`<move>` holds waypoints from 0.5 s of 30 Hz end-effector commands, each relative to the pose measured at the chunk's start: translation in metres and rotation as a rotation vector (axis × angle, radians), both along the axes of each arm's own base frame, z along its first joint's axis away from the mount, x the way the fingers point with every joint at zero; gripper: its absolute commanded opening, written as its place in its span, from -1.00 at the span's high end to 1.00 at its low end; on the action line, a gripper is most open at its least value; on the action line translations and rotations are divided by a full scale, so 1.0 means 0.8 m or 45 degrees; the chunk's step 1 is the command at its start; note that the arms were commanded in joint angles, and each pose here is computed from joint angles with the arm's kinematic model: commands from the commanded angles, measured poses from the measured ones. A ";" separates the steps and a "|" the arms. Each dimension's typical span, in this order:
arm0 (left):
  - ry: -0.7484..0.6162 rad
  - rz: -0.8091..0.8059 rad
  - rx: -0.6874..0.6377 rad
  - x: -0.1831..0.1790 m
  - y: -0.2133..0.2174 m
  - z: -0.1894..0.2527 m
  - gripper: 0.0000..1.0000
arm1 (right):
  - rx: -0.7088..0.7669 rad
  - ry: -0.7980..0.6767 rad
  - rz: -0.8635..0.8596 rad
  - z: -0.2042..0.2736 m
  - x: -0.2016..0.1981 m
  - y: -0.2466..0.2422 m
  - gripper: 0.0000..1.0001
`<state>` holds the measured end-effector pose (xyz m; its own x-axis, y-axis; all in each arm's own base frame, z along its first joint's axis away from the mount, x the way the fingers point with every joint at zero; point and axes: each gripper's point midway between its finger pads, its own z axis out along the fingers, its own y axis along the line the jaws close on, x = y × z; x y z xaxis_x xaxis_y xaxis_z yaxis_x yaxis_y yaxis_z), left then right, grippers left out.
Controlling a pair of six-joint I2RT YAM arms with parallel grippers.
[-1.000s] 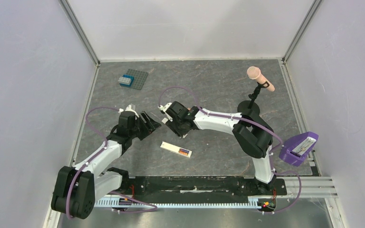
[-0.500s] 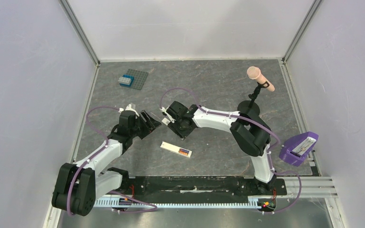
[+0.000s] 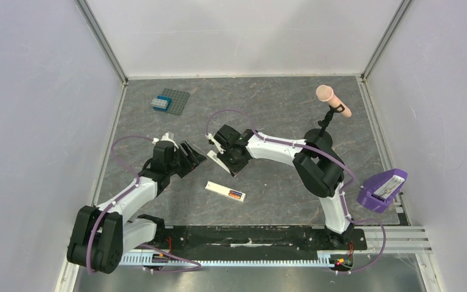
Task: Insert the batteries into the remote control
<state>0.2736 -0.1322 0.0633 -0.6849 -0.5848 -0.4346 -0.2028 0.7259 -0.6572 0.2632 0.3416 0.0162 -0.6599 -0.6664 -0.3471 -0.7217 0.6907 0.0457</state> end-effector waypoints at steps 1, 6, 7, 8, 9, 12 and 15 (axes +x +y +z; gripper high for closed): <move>-0.069 0.023 -0.026 0.022 -0.003 0.022 -0.40 | -0.062 -0.007 -0.020 -0.019 0.003 -0.012 0.61; -0.075 -0.026 -0.093 0.024 -0.017 0.019 -0.40 | 0.013 -0.088 -0.043 0.017 0.020 0.004 0.56; -0.071 -0.038 -0.100 0.024 -0.020 0.016 -0.40 | 0.033 -0.094 -0.041 0.024 0.021 0.008 0.55; -0.070 -0.044 -0.107 0.025 -0.022 0.014 -0.40 | 0.048 -0.097 -0.042 0.030 0.022 0.010 0.54; -0.068 -0.051 -0.110 0.026 -0.024 0.012 -0.40 | 0.061 -0.097 -0.039 0.035 0.022 0.013 0.53; -0.072 -0.060 -0.124 0.028 -0.028 0.005 -0.39 | 0.085 -0.091 -0.037 0.044 0.020 0.016 0.52; -0.084 -0.062 -0.134 0.031 -0.032 0.002 -0.39 | 0.102 -0.087 -0.037 0.049 0.018 0.018 0.51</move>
<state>0.2860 -0.1465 0.0505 -0.7106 -0.5802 -0.3980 -0.1847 0.6997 -0.6901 0.2670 0.3423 0.0203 -0.6640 -0.6570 -0.3571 -0.7127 0.7006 0.0361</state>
